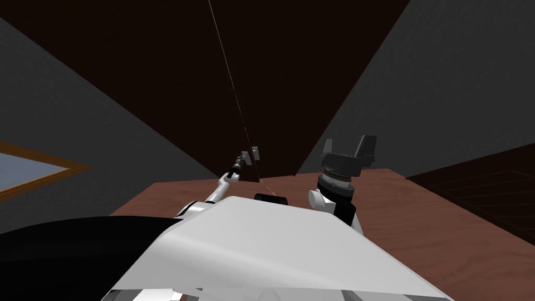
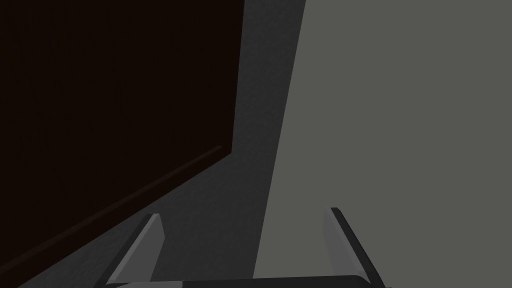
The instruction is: Pull the door open
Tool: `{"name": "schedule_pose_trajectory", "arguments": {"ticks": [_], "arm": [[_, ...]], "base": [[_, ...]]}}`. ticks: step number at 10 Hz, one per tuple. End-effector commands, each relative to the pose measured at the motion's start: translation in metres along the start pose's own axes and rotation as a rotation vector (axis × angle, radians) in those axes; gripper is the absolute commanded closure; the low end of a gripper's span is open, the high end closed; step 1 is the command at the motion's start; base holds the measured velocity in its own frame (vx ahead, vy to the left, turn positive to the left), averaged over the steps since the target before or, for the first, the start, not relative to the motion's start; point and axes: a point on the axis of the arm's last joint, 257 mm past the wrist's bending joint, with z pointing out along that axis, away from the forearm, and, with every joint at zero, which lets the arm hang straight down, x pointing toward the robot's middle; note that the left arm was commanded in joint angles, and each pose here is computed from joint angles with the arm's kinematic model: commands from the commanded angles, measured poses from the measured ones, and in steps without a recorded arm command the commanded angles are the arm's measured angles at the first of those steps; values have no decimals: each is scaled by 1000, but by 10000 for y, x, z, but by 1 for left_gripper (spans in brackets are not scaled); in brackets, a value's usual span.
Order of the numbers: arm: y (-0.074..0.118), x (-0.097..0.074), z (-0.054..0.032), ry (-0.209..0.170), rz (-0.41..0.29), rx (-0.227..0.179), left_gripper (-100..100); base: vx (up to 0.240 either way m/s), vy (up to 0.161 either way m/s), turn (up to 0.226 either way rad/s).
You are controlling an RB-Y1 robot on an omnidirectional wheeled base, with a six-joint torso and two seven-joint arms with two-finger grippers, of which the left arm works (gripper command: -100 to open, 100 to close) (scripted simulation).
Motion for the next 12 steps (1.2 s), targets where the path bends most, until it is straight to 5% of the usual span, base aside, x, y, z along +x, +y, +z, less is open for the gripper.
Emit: {"name": "schedule_pose_trajectory", "arguments": {"ticks": [1,4,5,10,12], "arm": [[58,-55,-50,-3,4,-14,100],[43,84,-72,42,4,-13,100],[-2,99,-60,45,2,-4,-100],[-49,291,-85,94,-14,3,-100],[-49,260,-60,83,-10,5,-100]], "base": [[-151,89,-28],[-206,113,-36],[-184,68,-30],[-201,-43,-13],[-1,3,-19]]}}
